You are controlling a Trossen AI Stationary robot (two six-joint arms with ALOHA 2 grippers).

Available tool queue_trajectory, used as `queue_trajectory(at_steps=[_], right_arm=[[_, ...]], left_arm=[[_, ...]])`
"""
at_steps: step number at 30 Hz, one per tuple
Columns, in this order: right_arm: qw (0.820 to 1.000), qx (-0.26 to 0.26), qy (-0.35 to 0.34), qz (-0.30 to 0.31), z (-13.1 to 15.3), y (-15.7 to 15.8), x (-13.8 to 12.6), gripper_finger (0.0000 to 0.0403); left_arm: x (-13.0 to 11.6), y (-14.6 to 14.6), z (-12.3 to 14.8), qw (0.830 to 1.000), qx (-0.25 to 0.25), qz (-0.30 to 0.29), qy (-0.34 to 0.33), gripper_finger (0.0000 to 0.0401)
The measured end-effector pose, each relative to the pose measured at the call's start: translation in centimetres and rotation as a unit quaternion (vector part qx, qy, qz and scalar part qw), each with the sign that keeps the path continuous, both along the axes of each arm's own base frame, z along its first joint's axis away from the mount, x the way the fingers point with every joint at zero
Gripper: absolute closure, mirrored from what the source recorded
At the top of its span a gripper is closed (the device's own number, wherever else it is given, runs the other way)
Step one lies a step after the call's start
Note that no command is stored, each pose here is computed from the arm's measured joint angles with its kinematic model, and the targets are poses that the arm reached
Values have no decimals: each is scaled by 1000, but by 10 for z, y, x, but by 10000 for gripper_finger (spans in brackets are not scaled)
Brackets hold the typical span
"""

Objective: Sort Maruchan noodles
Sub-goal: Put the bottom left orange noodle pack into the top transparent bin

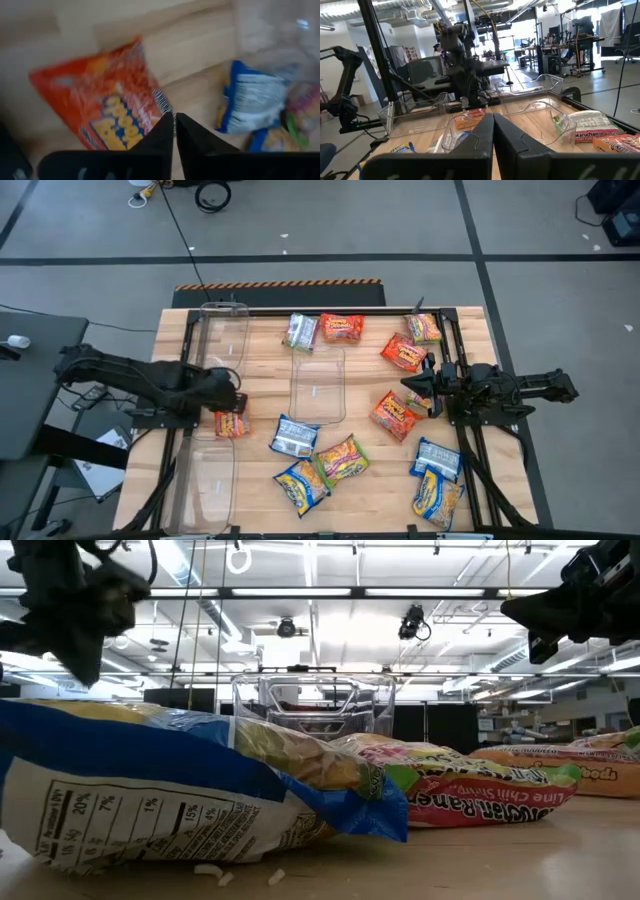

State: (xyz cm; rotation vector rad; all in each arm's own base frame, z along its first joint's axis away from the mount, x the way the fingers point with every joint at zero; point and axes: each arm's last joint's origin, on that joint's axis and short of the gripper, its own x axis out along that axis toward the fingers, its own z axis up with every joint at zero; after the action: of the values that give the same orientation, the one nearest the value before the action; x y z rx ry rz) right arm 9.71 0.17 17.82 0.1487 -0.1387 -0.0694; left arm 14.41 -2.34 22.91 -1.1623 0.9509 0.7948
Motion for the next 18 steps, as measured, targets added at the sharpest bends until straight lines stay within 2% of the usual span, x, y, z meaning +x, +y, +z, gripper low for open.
queue_trajectory(at_steps=[3, 8, 12, 18], right_arm=[[1000, 0, 0, 0, 0, 0, 0, 389], [1000, 0, 0, 0, 0, 0, 0, 389], [1000, 0, 0, 0, 0, 0, 0, 389], [1000, 0, 0, 0, 0, 0, 0, 389]], left_arm=[[6, -9, -10, 998, -33, 31, 49, 335], [10, -17, -28, 987, -21, 87, 132, 282], [21, -19, -40, 981, -13, 120, 150, 259], [45, -23, -60, 978, -20, 147, 144, 255]])
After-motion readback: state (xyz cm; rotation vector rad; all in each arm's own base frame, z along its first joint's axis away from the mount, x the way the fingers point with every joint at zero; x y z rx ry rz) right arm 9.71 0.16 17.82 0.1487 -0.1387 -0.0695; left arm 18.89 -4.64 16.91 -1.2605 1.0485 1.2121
